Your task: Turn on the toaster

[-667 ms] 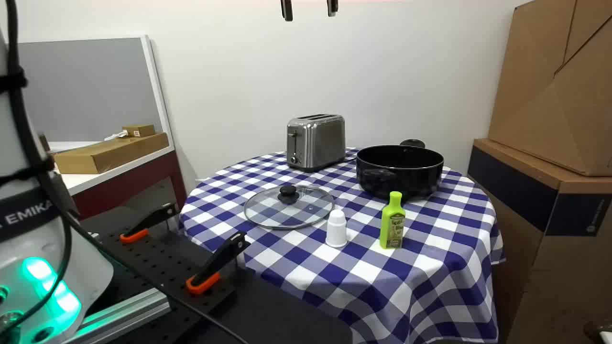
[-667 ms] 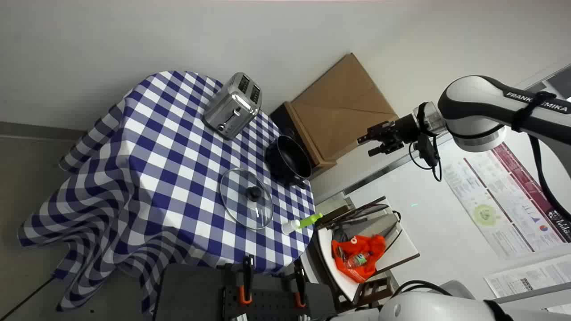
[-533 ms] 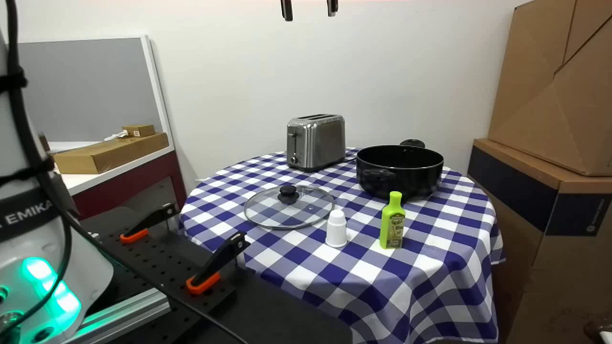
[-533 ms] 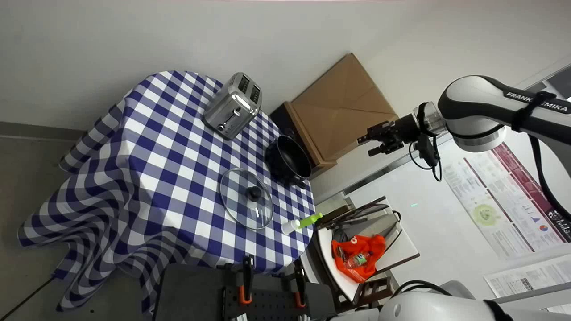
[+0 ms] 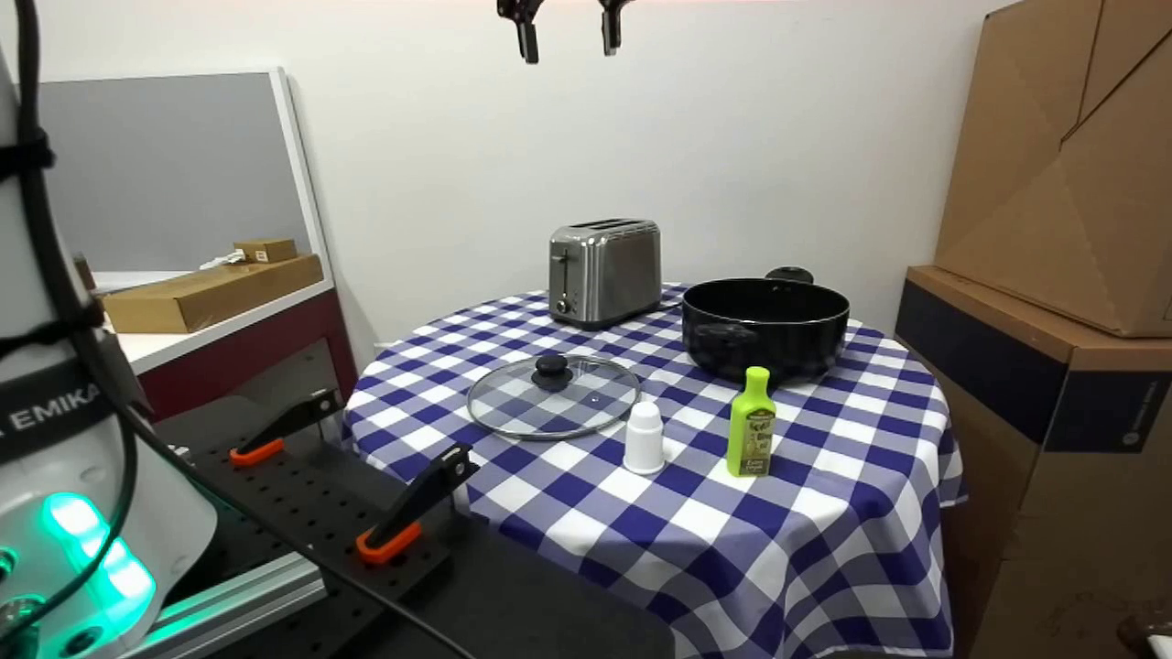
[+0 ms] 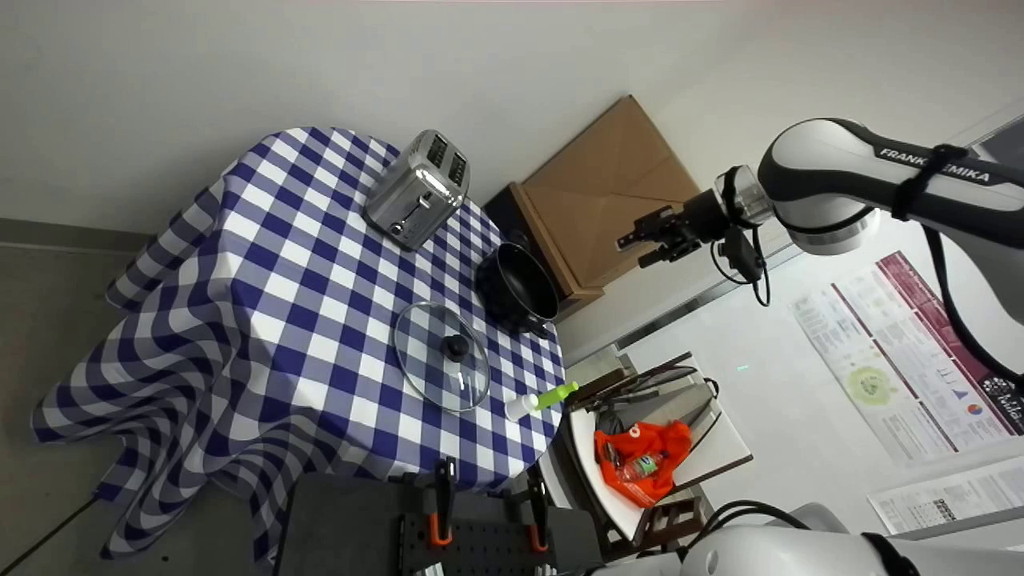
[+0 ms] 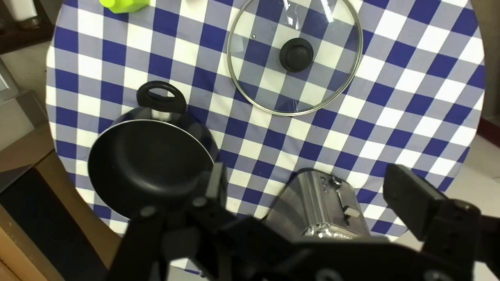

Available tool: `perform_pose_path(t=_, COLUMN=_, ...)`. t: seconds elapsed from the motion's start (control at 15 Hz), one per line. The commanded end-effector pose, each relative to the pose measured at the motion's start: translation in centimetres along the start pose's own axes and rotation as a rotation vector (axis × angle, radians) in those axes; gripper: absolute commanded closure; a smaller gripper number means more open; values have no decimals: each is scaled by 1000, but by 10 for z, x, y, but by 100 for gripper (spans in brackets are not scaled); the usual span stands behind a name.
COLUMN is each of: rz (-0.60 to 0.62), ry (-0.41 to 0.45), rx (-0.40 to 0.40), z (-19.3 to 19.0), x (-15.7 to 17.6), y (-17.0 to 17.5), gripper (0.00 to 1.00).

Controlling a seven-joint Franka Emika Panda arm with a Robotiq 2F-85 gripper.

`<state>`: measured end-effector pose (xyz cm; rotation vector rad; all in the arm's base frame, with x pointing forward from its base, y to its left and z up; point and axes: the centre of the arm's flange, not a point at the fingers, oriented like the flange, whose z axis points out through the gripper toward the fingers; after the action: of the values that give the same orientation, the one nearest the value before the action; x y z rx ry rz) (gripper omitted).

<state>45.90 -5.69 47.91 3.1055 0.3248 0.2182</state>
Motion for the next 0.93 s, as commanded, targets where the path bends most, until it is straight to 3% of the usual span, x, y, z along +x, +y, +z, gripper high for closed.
perform_pose_path(t=0.0, rz=-127, ry=-6, rx=-16, z=31, x=52, y=-29, gripper=0)
perform_pose_path(t=0.47, rz=-294, ry=18, rx=-50, z=110, x=143, y=-92, gripper=0)
perform_pose_path(t=0.87, rz=-461, ry=1, rx=-81, z=167, x=187, y=-140, gripper=3)
